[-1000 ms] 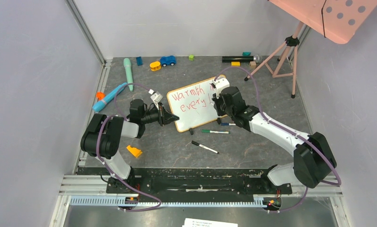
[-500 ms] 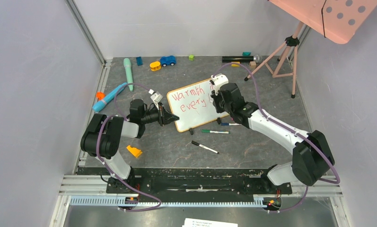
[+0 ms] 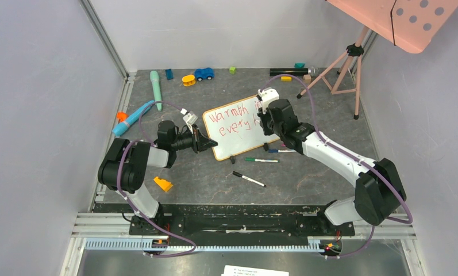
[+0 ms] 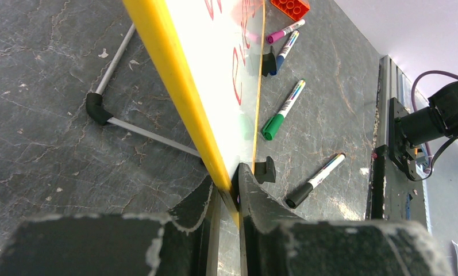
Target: Write a sentence on the whiteboard
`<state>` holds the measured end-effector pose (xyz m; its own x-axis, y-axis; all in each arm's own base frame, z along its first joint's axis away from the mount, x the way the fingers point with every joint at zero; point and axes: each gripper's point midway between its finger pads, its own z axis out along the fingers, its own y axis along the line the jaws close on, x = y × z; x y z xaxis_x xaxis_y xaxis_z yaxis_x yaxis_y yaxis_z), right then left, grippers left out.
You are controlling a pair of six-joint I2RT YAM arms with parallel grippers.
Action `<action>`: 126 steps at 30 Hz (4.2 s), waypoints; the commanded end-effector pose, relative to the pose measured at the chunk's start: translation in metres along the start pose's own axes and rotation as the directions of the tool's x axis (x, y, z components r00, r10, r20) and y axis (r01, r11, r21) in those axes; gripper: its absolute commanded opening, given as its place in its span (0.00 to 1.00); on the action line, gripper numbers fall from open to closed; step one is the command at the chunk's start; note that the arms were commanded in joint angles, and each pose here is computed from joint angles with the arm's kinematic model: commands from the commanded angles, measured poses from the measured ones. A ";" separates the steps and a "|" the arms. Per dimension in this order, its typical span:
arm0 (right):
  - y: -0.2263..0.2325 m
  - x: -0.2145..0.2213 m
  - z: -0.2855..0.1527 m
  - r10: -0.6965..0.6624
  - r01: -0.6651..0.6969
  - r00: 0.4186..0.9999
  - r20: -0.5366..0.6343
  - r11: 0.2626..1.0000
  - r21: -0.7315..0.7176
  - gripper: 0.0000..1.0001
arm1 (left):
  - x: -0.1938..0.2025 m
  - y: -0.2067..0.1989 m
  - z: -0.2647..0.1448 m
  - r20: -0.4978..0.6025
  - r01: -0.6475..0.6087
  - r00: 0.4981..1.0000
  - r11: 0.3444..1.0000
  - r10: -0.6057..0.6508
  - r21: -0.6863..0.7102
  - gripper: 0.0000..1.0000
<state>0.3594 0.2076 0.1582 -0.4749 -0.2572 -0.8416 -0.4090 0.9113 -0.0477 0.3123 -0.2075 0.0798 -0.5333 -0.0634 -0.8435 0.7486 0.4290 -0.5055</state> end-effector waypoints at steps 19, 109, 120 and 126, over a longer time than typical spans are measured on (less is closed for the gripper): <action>-0.008 0.017 0.000 0.026 -0.026 1.000 -0.005 1.000 0.018 0.00 | -0.009 0.017 0.001 0.023 -0.072 0.997 0.995 0.074 -0.070 0.02; -0.026 -0.006 0.003 0.036 -0.037 0.999 0.019 0.998 0.051 0.00 | -0.009 0.017 0.001 0.023 -0.072 0.997 0.995 0.074 -0.070 0.02; -0.031 0.009 -0.001 0.038 -0.038 0.999 0.001 0.997 0.073 0.00 | -0.008 0.017 0.001 0.022 -0.069 0.997 0.995 0.071 -0.069 0.02; -0.034 -0.011 -0.010 0.032 -0.035 0.999 0.036 0.996 0.080 0.00 | -0.008 0.017 0.001 0.022 -0.069 0.997 0.995 0.070 -0.069 0.02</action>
<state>0.3606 0.1805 0.1444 -0.5153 -0.2438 -0.8216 -0.3567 0.9327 -0.0531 0.3135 -0.2072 0.0799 -0.5315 -0.0649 -0.8446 0.7473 0.4335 -0.5036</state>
